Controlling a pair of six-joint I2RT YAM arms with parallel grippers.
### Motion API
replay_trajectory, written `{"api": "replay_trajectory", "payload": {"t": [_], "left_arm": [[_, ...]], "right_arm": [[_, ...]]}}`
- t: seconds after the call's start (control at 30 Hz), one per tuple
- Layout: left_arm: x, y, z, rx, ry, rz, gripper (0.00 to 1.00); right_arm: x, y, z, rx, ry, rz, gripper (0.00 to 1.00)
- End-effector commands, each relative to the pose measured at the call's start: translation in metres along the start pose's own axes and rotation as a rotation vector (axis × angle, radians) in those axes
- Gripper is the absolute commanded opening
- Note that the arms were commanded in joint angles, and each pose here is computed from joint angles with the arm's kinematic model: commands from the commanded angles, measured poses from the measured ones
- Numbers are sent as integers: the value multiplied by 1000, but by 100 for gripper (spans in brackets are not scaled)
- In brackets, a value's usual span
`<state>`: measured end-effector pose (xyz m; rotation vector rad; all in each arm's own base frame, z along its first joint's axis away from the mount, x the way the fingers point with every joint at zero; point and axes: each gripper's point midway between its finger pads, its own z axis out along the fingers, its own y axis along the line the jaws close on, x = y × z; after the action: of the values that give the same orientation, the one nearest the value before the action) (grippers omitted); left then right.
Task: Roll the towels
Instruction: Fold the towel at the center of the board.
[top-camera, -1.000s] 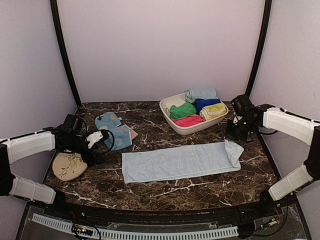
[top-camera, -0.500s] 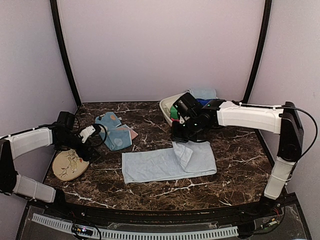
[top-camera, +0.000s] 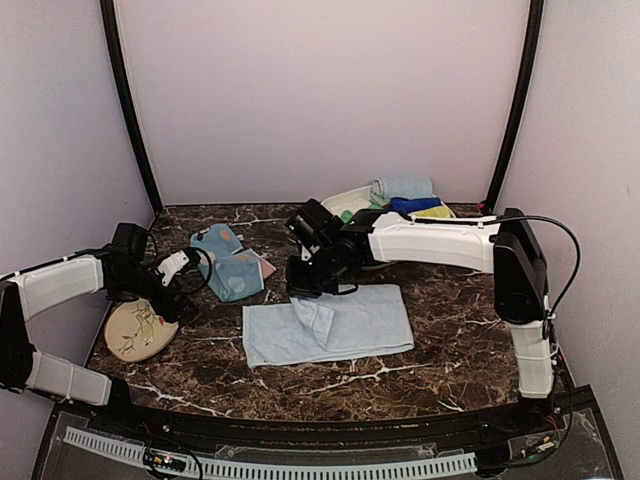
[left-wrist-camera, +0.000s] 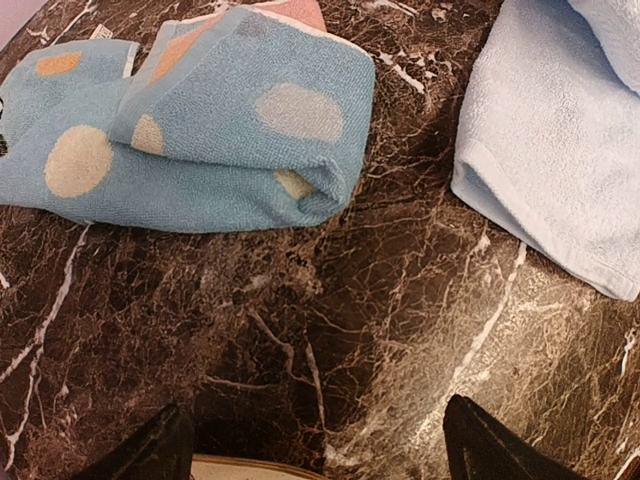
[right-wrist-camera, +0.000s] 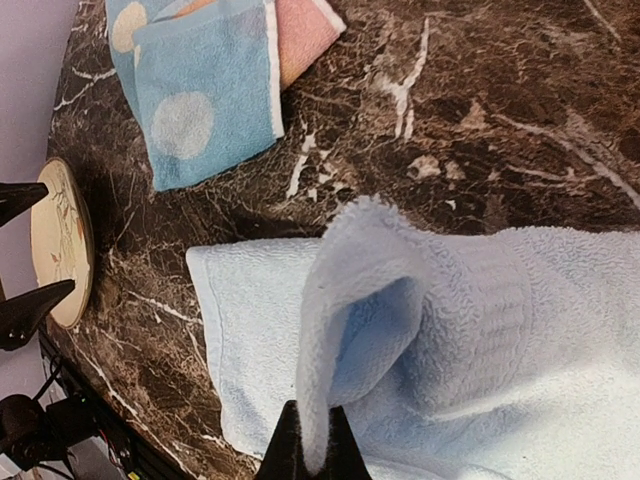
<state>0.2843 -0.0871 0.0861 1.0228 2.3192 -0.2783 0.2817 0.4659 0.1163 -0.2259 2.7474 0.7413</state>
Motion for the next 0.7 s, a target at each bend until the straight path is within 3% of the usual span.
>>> {"api": "replay_trajectory", "payload": {"t": [0.0, 0.67], "left_arm": [[-1, -4, -6, 11, -11, 9, 89], [-4, -7, -9, 31, -17, -14, 89]], "right_arm": [[13, 26, 2, -62, 44, -27, 0], [42, 64, 7, -122, 125, -119, 0]]}}
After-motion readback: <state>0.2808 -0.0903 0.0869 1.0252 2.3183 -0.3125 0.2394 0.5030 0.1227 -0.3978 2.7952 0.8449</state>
